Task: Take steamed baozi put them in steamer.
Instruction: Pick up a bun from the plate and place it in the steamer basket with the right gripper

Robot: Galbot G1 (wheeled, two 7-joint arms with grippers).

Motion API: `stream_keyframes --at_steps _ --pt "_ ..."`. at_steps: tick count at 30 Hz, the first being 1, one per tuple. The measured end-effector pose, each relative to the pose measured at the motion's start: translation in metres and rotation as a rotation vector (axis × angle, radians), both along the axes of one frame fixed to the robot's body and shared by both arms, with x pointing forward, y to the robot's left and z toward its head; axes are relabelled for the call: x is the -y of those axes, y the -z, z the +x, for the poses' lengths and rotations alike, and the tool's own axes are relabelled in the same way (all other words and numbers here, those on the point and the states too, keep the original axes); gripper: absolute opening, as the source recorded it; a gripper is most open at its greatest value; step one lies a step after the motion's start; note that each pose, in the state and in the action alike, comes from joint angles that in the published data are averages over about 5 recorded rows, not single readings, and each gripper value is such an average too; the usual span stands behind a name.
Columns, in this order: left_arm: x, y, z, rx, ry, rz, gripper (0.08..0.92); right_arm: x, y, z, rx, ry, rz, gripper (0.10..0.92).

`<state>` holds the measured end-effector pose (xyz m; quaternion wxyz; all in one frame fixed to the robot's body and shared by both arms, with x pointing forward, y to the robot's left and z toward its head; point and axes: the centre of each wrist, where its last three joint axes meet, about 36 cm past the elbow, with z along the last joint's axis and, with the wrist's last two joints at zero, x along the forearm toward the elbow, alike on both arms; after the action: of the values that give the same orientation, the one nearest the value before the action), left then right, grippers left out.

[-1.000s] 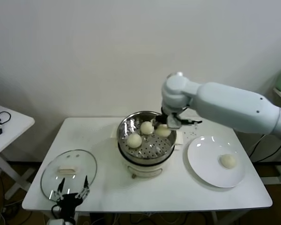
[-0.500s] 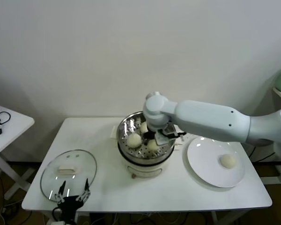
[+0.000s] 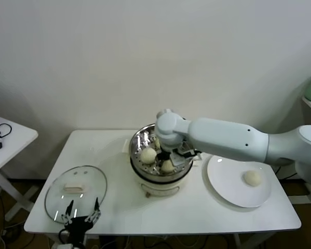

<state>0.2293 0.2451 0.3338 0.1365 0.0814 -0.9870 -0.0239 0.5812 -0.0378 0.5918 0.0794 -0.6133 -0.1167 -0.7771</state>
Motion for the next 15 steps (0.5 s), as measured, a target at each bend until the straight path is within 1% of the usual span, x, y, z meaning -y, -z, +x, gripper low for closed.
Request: stream_keyframes --at_steps 10,13,15 --pt "0.0051 0.0001 0.0046 -0.005 0.005 -0.021 0.823 0.0063 0.0071 0.0011 -0.01 0.003 -0.003 0.674" --pt "0.0063 -0.0008 0.0059 -0.006 0.005 -0.028 0.823 0.0082 0.0074 0.0012 -0.01 0.003 0.0 0.686" --pt "0.007 -0.001 0.0064 -0.007 0.006 -0.031 0.823 0.0088 0.0068 0.0013 -0.009 0.002 0.004 0.711"
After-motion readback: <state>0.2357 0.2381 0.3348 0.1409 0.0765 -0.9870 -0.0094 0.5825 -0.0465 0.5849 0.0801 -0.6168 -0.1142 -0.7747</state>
